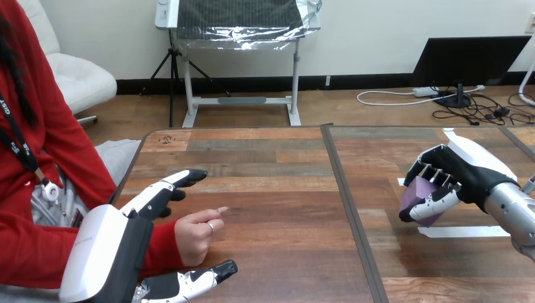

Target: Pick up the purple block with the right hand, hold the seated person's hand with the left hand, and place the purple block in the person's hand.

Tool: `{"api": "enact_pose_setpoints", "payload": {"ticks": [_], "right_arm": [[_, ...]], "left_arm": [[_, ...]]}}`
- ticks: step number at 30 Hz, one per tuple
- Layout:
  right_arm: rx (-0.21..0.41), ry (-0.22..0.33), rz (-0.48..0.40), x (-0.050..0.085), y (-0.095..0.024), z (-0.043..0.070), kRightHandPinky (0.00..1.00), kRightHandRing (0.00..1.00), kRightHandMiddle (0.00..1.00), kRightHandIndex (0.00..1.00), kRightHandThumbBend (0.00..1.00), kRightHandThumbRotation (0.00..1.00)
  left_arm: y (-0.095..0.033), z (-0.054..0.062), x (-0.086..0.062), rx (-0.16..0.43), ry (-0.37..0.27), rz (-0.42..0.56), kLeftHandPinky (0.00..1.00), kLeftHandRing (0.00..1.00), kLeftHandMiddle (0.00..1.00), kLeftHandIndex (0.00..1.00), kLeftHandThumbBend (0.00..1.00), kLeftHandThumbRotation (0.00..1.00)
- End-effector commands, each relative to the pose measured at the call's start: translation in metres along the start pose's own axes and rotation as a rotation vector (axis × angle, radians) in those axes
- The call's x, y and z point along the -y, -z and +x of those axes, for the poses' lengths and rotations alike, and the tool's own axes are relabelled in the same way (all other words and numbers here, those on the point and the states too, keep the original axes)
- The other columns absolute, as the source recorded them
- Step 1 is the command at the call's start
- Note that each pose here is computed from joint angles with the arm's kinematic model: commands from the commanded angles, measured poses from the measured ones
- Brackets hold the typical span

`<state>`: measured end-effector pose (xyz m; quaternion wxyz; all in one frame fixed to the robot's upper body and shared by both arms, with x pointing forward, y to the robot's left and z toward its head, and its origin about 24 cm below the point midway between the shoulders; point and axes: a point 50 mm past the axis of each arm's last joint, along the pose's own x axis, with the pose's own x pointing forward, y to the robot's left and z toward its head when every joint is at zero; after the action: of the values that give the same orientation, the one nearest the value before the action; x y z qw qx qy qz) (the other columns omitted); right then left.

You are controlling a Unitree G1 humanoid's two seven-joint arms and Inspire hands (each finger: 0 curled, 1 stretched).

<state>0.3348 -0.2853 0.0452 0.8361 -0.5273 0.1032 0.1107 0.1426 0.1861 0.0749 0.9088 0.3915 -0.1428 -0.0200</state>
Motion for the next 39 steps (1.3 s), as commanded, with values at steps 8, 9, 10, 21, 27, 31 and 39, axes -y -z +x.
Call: {"api": "enact_pose_setpoints", "payload": {"ticks": [8,9,10,21,27,31,39], "right_arm": [[0.123,0.108,-0.036,0.031,-0.033,0.014,0.42,0.43,0.50,0.50,0.82,0.00],[0.123,0.107,-0.036,0.031,-0.033,0.014,0.41,0.42,0.50,0.50,0.82,0.00],[0.123,0.106,-0.036,0.031,-0.033,0.014,0.41,0.42,0.50,0.50,0.82,0.00],[0.122,0.104,-0.032,0.031,-0.033,0.013,0.42,0.44,0.49,0.49,0.82,0.00],[0.119,0.097,-0.046,0.031,-0.033,0.013,0.42,0.44,0.49,0.49,0.82,0.00],[0.121,0.098,-0.037,0.031,-0.033,0.013,0.42,0.44,0.49,0.49,0.82,0.00],[0.120,0.096,-0.048,0.032,-0.033,0.014,0.42,0.44,0.50,0.50,0.82,0.00]], "left_arm": [[-0.009,0.019,-0.017,0.083,-0.042,0.195,0.60,0.74,0.80,0.81,0.98,0.26],[-0.008,0.019,-0.017,0.084,-0.042,0.209,0.60,0.74,0.80,0.80,0.99,0.26],[-0.008,0.020,-0.018,0.080,-0.037,0.229,0.60,0.73,0.80,0.80,0.99,0.25],[-0.002,0.025,-0.020,0.059,-0.026,0.320,0.62,0.73,0.78,0.78,1.00,0.15],[0.002,0.028,-0.020,0.047,-0.029,0.337,0.61,0.72,0.77,0.76,1.00,0.12],[0.004,0.029,-0.020,0.038,-0.027,0.360,0.61,0.71,0.76,0.74,1.00,0.12],[0.007,0.032,-0.019,0.018,-0.021,0.383,0.60,0.71,0.75,0.73,1.00,0.11]]}}
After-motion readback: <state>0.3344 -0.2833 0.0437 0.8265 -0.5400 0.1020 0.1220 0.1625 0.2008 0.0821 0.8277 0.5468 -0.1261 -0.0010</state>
